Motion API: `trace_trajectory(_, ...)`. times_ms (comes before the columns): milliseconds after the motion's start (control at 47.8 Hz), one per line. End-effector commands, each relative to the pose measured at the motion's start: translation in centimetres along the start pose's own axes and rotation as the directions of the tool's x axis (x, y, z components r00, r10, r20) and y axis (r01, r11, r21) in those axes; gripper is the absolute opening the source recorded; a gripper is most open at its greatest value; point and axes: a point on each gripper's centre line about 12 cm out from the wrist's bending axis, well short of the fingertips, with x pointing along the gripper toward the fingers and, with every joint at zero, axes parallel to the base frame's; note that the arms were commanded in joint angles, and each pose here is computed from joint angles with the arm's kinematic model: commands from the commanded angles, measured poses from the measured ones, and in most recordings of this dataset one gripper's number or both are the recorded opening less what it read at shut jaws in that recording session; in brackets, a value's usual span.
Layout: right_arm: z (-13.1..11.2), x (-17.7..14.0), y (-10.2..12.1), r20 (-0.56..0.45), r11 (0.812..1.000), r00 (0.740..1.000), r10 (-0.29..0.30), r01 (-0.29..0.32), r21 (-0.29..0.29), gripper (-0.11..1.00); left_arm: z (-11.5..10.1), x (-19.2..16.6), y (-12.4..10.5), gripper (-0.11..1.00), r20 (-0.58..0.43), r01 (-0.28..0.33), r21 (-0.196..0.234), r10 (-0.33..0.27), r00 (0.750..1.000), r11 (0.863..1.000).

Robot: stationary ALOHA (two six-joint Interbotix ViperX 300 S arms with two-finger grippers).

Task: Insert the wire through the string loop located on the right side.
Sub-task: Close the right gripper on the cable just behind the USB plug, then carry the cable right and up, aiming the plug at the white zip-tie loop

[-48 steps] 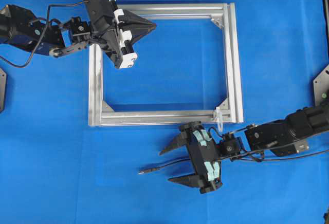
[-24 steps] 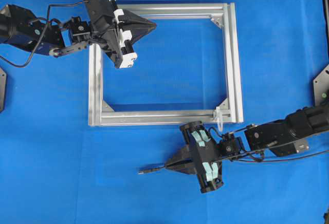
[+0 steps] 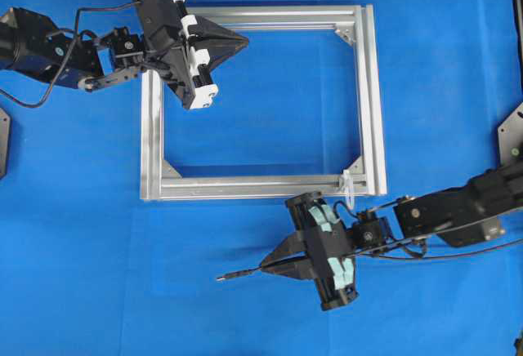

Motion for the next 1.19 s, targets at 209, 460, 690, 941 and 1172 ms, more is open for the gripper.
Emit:
trace_trajectory(209,3.37,-1.65,0.87,0.050,1.000,0.999,0.019,-0.019,-0.008,-0.04,1.44,-0.20,-0.22,0.00,0.043,0.007,0.001,-0.007,0.999,1.000)
trace_trajectory(460,3.35,-1.65,0.86,0.048,1.000,0.999,0.018,-0.018,-0.007,-0.04,1.44,-0.20,-0.22,0.00,0.043,0.007,-0.001,-0.007,0.999,1.000)
trace_trajectory(690,3.35,-1.65,0.86,0.048,1.000,0.999,0.018,-0.018,-0.007,-0.04,1.44,-0.20,-0.22,0.00,0.043,0.007,-0.001,-0.007,0.999,1.000)
trace_trajectory(941,3.35,-1.65,0.86,0.048,1.000,0.999,0.018,-0.018,-0.007,-0.04,1.38,-0.18,-0.28,0.00,0.041,0.009,0.000,-0.009,0.999,1.000)
trace_trajectory(1172,3.28,-1.65,0.86,0.042,1.000,0.999,0.017,-0.017,-0.005,-0.04,1.44,-0.20,-0.28,0.00,0.043,0.009,0.000,-0.009,0.999,1.000)
